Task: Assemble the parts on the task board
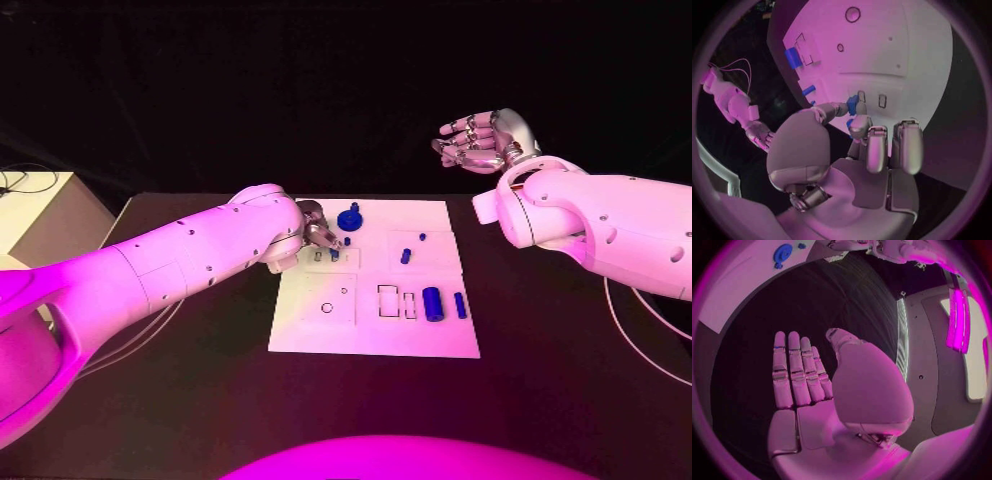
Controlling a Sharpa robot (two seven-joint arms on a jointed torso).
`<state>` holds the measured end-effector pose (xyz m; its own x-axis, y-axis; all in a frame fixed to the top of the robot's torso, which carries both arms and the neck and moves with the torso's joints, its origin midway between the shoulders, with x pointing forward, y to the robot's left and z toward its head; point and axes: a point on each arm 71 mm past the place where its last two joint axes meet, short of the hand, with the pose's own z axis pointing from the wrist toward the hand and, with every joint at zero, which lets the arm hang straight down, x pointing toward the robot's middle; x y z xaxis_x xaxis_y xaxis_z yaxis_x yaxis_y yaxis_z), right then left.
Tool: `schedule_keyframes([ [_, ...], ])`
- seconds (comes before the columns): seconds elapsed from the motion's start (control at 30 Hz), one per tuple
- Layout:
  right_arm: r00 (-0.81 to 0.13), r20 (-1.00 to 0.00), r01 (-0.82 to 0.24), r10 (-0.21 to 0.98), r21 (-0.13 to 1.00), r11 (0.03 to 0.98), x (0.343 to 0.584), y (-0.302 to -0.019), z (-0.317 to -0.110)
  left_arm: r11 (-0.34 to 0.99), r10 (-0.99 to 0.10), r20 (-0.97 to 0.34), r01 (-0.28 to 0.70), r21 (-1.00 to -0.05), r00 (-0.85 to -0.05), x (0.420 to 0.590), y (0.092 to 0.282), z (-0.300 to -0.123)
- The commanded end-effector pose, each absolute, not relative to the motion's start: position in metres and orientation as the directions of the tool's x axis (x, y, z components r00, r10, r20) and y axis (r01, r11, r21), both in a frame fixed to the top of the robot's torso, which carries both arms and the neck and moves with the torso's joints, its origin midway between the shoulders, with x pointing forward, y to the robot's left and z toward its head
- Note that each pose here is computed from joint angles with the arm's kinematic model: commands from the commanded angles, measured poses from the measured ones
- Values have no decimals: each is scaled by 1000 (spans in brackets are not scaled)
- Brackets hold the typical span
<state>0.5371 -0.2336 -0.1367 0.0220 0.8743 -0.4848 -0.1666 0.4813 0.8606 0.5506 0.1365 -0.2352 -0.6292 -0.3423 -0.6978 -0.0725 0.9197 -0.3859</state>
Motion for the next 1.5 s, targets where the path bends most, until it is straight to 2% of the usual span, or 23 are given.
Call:
schedule_keyframes([
  [0.03,21,-486,-179,874,858,482,537,-233,-136,924,-335,-714,-65,-377,-614,550,134,-236],
  [1.5,15,-487,-178,873,858,482,537,-233,-138,945,-274,-733,-32,-327,-622,547,135,-241],
])
